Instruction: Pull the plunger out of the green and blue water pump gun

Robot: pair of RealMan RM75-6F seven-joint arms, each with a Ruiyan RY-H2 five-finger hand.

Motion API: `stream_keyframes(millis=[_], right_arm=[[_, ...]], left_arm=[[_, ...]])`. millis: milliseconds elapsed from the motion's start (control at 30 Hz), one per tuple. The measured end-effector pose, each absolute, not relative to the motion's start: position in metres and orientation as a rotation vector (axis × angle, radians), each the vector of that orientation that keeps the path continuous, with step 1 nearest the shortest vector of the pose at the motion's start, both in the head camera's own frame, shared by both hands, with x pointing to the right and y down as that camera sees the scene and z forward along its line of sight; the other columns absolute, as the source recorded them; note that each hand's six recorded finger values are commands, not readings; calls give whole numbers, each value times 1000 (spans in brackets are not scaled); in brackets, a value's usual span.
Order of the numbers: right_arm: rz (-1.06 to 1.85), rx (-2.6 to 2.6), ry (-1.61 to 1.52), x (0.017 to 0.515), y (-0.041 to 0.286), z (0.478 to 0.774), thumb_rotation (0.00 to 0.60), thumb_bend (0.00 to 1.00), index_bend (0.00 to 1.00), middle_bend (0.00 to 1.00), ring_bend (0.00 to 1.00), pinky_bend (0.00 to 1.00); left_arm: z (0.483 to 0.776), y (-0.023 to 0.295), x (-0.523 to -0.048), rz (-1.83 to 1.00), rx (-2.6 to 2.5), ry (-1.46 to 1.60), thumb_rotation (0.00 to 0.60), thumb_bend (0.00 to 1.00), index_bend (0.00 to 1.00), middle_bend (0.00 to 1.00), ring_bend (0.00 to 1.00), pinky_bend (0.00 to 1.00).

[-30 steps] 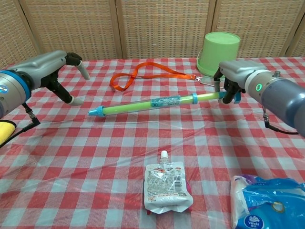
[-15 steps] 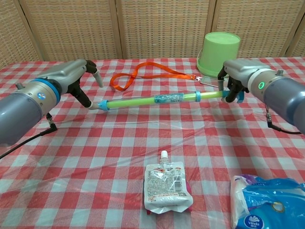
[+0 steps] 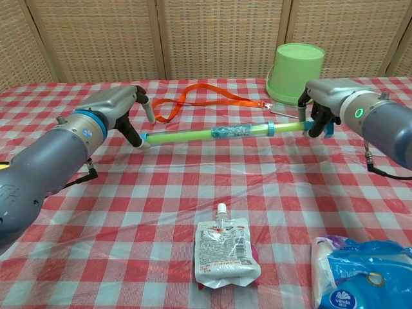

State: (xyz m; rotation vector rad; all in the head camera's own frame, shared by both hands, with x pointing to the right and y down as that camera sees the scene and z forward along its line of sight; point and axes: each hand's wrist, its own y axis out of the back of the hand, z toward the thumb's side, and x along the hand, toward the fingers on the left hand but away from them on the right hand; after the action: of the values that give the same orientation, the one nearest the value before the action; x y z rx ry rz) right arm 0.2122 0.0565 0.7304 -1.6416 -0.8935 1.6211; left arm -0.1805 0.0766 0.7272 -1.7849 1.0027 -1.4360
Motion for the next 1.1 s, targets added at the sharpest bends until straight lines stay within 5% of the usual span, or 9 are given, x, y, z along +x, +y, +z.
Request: stream_keyframes(millis=[1100], right_arm=[[1603, -1660, -906, 215, 58, 723, 600, 553, 729, 957, 832, 703]], left_arm=[[738, 79, -160, -1419, -1739, 963, 600, 277, 456, 0, 0, 0]])
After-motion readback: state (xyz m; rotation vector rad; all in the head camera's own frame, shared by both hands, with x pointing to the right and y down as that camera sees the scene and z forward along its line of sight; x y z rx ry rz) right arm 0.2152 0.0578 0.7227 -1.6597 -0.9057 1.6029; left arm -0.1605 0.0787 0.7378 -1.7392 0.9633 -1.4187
